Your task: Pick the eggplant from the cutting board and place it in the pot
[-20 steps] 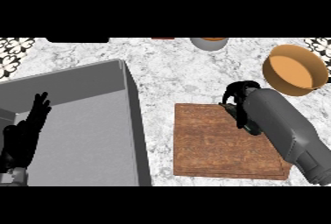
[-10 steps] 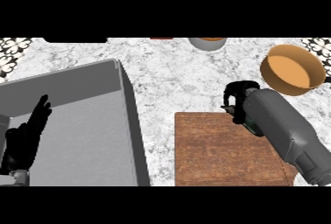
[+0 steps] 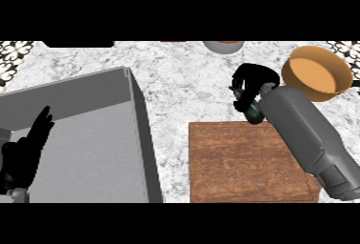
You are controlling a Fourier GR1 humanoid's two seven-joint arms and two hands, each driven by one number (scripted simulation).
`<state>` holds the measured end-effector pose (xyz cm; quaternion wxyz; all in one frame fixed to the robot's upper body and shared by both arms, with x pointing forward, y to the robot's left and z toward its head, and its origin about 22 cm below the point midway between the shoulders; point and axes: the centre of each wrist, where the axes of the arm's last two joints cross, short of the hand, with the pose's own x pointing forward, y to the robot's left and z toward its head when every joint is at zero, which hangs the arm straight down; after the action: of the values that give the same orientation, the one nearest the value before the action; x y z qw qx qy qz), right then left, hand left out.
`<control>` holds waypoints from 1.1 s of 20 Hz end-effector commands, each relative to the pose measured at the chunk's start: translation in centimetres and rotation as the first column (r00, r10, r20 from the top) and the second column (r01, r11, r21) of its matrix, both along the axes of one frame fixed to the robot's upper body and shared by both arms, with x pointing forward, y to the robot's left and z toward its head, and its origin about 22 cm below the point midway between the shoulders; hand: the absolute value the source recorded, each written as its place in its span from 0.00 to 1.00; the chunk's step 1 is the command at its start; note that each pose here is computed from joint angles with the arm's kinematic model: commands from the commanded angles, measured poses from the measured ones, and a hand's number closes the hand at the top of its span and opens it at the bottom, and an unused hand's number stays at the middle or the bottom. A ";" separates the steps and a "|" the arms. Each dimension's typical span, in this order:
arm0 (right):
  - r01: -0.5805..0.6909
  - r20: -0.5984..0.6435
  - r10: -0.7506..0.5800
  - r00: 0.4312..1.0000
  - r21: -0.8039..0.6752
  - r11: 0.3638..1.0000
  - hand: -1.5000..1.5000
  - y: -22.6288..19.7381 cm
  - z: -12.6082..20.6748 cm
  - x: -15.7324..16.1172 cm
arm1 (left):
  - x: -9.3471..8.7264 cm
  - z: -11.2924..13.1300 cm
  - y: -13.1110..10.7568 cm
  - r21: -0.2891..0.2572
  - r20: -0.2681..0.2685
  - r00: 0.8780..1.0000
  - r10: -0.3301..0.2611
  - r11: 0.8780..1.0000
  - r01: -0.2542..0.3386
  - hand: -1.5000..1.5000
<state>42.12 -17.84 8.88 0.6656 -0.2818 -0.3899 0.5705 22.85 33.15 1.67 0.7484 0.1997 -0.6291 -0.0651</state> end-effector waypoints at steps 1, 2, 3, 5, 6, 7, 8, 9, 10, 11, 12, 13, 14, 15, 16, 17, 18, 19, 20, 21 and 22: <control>0.064 0.175 -0.058 0.983 -0.031 0.997 1.00 0.2 2.8 -0.1 | -0.2 0.4 0.9 0.012 0.015 1.000 0.003 1.000 -0.003 0.50; 0.059 0.225 -0.048 0.973 -0.042 0.997 1.00 1.2 3.4 -1.0 | -0.4 0.0 0.2 -0.001 -0.003 1.000 0.020 1.000 -0.020 0.50; 0.054 0.283 -0.037 0.959 -0.051 0.997 1.00 0.9 4.1 -1.0 | 0.4 0.5 0.9 -0.008 -0.007 1.000 0.022 1.000 -0.022 0.50; 0.084 0.402 -0.045 0.915 -0.080 0.993 1.00 1.0 5.4 -1.6 | 1.1 0.6 0.0 0.002 -0.008 1.000 0.025 1.000 -0.025 0.50; 0.109 0.449 -0.065 0.891 -0.071 0.992 1.00 1.8 6.6 -1.9 | -0.1 0.0 0.7 0.011 0.001 1.000 0.018 1.000 -0.018 0.50; 0.124 0.500 -0.073 0.863 -0.070 0.990 1.00 1.9 7.5 -2.4 | 0.2 0.2 -0.1 0.018 0.002 1.000 0.030 0.999 -0.030 0.50; 0.146 0.573 -0.089 0.815 -0.054 0.988 1.00 1.9 9.7 -2.4 | 0.3 0.3 0.0 -0.006 -0.019 1.000 0.021 1.000 -0.021 0.50; 0.186 0.637 -0.118 0.762 -0.041 0.982 1.00 2.0 11.1 -2.6 | -0.3 -0.5 0.2 0.007 -0.005 1.000 0.017 1.000 -0.017 0.50; 0.217 0.675 -0.130 0.727 -0.046 0.975 1.00 1.9 12.4 -2.7 | -0.7 -0.8 -0.5 -0.006 -0.010 1.000 0.011 1.000 -0.011 0.50; 0.232 0.701 -0.127 0.701 -0.055 0.971 1.00 2.0 12.7 -3.4 | -0.2 -0.6 0.6 -0.003 -0.007 0.999 0.032 0.999 -0.032 0.50; 0.243 0.734 -0.161 0.660 -0.005 0.970 1.00 1.8 14.3 -3.4 | -0.7 -0.6 1.2 0.014 -0.008 1.000 0.024 1.000 -0.024 0.50; 0.271 0.750 -0.181 0.636 0.002 0.963 1.00 0.7 14.4 -3.7 | -0.2 -0.2 1.3 -0.006 -0.010 1.000 0.025 1.000 -0.025 0.50; 0.269 0.750 -0.216 0.625 0.053 0.962 1.00 0.0 16.0 -4.2 | -0.3 -1.2 -0.4 -0.008 0.002 1.000 0.024 1.000 -0.024 0.50; 0.252 0.742 -0.238 0.627 0.096 0.963 1.00 -1.8 15.6 -4.7 | 0.4 -0.3 0.0 0.006 0.008 1.000 0.020 1.000 -0.020 0.50; 0.281 0.743 -0.298 0.599 0.153 0.947 1.00 -1.4 16.5 -3.6 | -0.8 -0.9 0.0 -0.001 0.014 1.000 -0.007 1.000 0.007 0.50; 0.292 0.744 -0.309 0.592 0.160 0.943 1.00 -0.9 16.0 -4.6 | -0.9 0.3 -0.2 -0.010 0.000 1.000 -0.001 1.000 0.001 0.50; 0.283 0.748 -0.321 0.580 0.185 0.941 1.00 -2.3 15.2 -5.2 | -0.5 -0.6 0.8 -0.014 0.000 1.000 0.005 1.000 -0.005 0.50; 0.293 0.754 -0.347 0.558 0.212 0.932 1.00 -2.1 17.6 -4.5 | -0.5 0.8 -0.3 -0.008 0.001 1.000 -0.013 1.000 0.013 0.50; 0.285 0.757 -0.354 0.549 0.228 0.931 1.00 -2.8 17.1 -4.0 | 1.6 0.9 -0.4 0.009 0.012 1.000 -0.001 1.000 0.001 0.50; 0.269 0.766 -0.360 0.532 0.250 0.930 1.00 -4.2 16.9 -4.9 | 1.5 1.0 0.1 -0.001 0.005 1.000 0.019 1.000 -0.019 0.50; 0.281 0.755 -0.384 0.531 0.270 0.921 1.00 -5.1 17.3 -4.5 | -1.0 -0.3 0.6 0.004 0.014 1.000 0.010 1.000 -0.010 0.50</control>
<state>37.90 -20.49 25.14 0.5298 -0.5405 -0.5972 0.2655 22.96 33.36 1.83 0.7474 0.2022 -0.6299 -0.0619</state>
